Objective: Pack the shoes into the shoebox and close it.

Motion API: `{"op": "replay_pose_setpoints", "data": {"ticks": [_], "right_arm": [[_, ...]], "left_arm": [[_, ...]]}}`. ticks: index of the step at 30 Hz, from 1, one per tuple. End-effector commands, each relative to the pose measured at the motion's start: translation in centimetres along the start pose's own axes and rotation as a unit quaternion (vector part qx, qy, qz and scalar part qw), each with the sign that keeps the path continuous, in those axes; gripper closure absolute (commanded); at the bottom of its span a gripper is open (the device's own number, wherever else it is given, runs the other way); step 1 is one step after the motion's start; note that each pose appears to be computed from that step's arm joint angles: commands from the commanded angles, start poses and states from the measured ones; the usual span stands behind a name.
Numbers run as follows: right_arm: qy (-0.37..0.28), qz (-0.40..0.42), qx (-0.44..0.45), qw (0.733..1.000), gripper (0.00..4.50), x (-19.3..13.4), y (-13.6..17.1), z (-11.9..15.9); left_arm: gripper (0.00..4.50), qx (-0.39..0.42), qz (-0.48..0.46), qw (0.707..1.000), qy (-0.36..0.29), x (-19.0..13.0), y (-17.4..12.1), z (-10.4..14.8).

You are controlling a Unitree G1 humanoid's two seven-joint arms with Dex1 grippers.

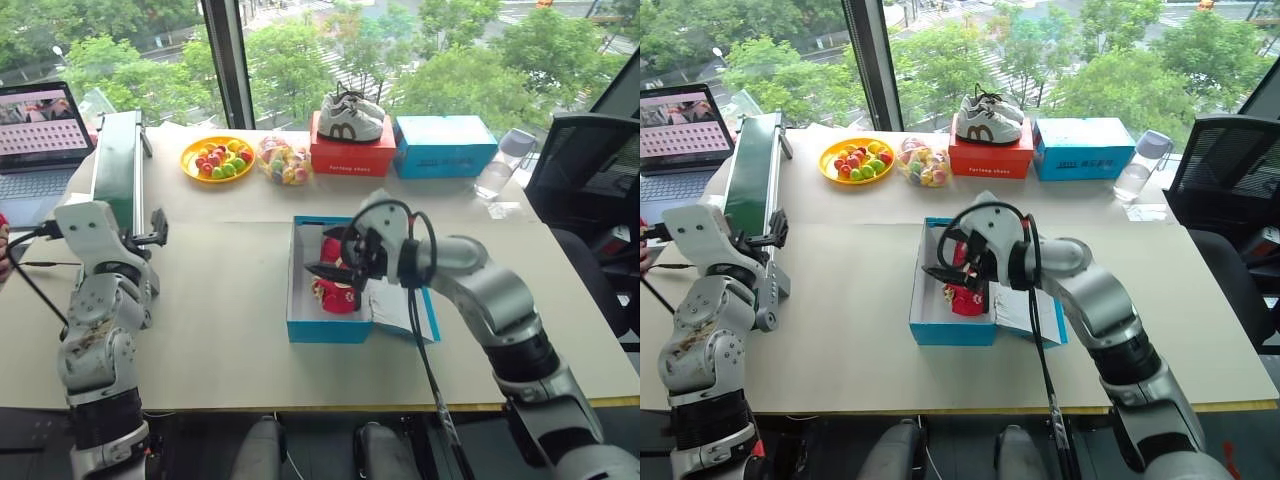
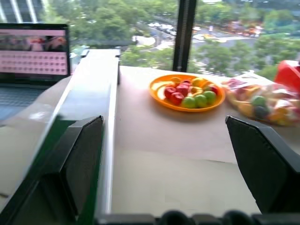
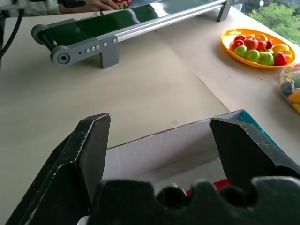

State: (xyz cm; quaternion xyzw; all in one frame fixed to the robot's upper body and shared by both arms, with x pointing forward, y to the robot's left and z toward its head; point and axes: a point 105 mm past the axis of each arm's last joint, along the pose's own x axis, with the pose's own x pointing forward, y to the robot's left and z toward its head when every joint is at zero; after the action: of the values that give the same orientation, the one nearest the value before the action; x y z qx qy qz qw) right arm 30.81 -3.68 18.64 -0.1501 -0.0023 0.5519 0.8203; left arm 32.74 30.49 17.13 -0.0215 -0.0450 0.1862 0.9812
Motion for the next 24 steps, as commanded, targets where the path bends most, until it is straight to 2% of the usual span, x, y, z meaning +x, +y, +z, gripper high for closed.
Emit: {"op": "replay_pose_setpoints", "data": {"ticks": [1, 3, 4, 6, 11, 15, 18, 24], "right_arm": [[-0.052, -0.009, -0.006, 0.999, 0.48, -0.6, 0.2, 1.8], [-0.039, -0.015, -0.005, 0.999, 0.48, -0.6, 0.4, 0.9], [-0.034, -0.018, 0.001, 0.999, 0.23, -0.6, 0.4, 0.5], [-0.031, 0.002, 0.027, 0.999, 0.23, -0.6, 1.1, -0.1], [-0.028, 0.012, 0.022, 0.999, 0.23, -0.5, 1.9, -0.6], [-0.041, -0.011, 0.014, 0.999, 0.23, -0.4, 1.2, 0.0], [-0.049, -0.064, -0.011, 0.997, 0.23, -0.4, -0.3, 0.4], [-0.030, -0.067, 0.002, 0.997, 0.23, -0.2, -0.3, -0.4]], "left_arm": [[0.00, 0.017, 0.025, 0.999, 0.009, -0.1, 1.0, -0.4], [0.00, 0.006, 0.030, 0.999, 0.019, -0.1, 1.3, -0.8], [0.00, 0.006, 0.031, 0.999, 0.025, 0.0, 1.4, -1.0], [0.00, 0.005, 0.033, 0.999, 0.027, 0.1, 1.6, -1.1], [0.00, 0.003, 0.025, 0.999, 0.032, 0.6, 1.4, -1.2], [0.00, 0.008, 0.019, 0.999, 0.038, 1.0, 1.2, -1.5], [0.00, 0.011, 0.021, 0.999, 0.043, 1.3, 1.2, -1.7], [0.00, 0.014, 0.008, 0.999, 0.043, 1.7, 0.6, -1.6]]}}
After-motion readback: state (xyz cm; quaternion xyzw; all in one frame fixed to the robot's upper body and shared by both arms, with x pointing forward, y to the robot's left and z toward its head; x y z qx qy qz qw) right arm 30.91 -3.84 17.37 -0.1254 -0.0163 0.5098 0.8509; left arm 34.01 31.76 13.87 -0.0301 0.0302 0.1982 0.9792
